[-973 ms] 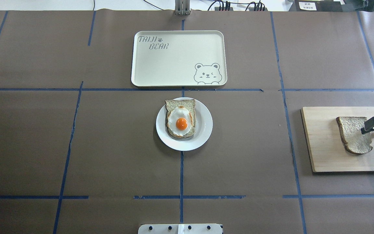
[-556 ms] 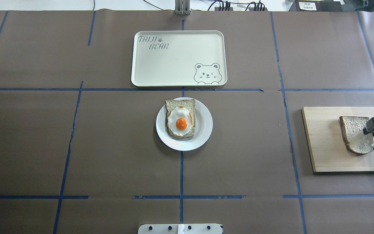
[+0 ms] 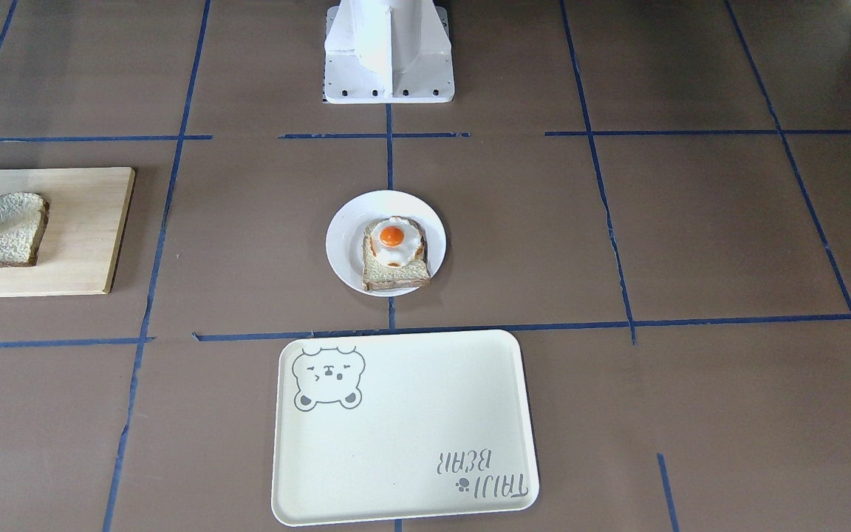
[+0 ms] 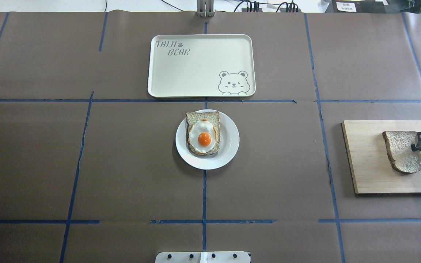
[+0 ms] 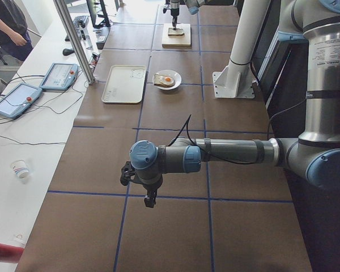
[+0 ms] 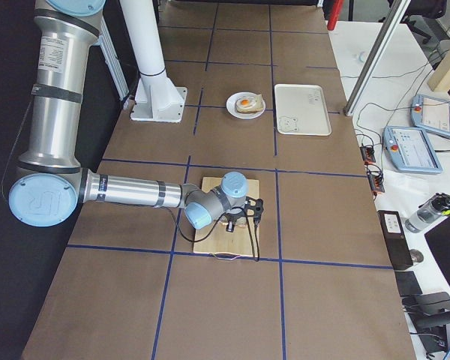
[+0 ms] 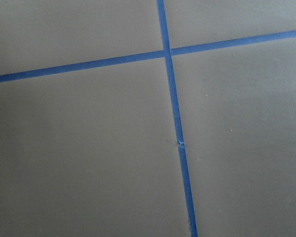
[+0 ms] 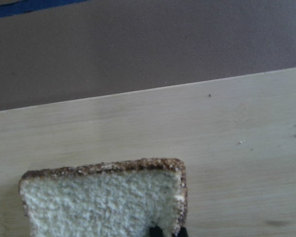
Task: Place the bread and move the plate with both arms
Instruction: 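Lower the right gripper onto the bread slice on the wooden board and grasp it, then lift the bread slice with the right gripper and carry it toward the plate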
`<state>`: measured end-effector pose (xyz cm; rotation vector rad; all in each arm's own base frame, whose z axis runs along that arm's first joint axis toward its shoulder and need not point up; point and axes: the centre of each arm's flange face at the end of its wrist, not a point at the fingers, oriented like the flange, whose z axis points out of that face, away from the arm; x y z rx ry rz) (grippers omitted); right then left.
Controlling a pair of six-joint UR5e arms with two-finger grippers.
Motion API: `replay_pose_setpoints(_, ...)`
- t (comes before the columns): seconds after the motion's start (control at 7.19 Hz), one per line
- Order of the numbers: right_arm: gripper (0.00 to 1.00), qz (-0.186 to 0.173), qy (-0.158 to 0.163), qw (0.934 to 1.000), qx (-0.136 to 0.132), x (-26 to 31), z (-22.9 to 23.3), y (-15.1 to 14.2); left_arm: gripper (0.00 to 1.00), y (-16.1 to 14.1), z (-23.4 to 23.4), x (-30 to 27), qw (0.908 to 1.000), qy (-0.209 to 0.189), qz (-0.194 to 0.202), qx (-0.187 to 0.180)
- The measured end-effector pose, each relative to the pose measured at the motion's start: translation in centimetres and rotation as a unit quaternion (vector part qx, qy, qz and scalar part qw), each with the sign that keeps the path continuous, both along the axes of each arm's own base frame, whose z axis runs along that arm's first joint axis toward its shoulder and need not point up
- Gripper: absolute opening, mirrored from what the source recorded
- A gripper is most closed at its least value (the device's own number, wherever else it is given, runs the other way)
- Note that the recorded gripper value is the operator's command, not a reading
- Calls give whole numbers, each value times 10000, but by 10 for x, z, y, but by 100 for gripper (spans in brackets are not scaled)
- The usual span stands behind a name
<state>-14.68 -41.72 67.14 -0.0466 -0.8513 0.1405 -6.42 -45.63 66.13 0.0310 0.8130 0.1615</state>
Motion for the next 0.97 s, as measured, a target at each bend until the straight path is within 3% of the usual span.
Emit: replay_pose_setpoints(0.97,0,192,-378,9962,757,17,-42,-6,100,0,-1,-1,10000,0,-8,12)
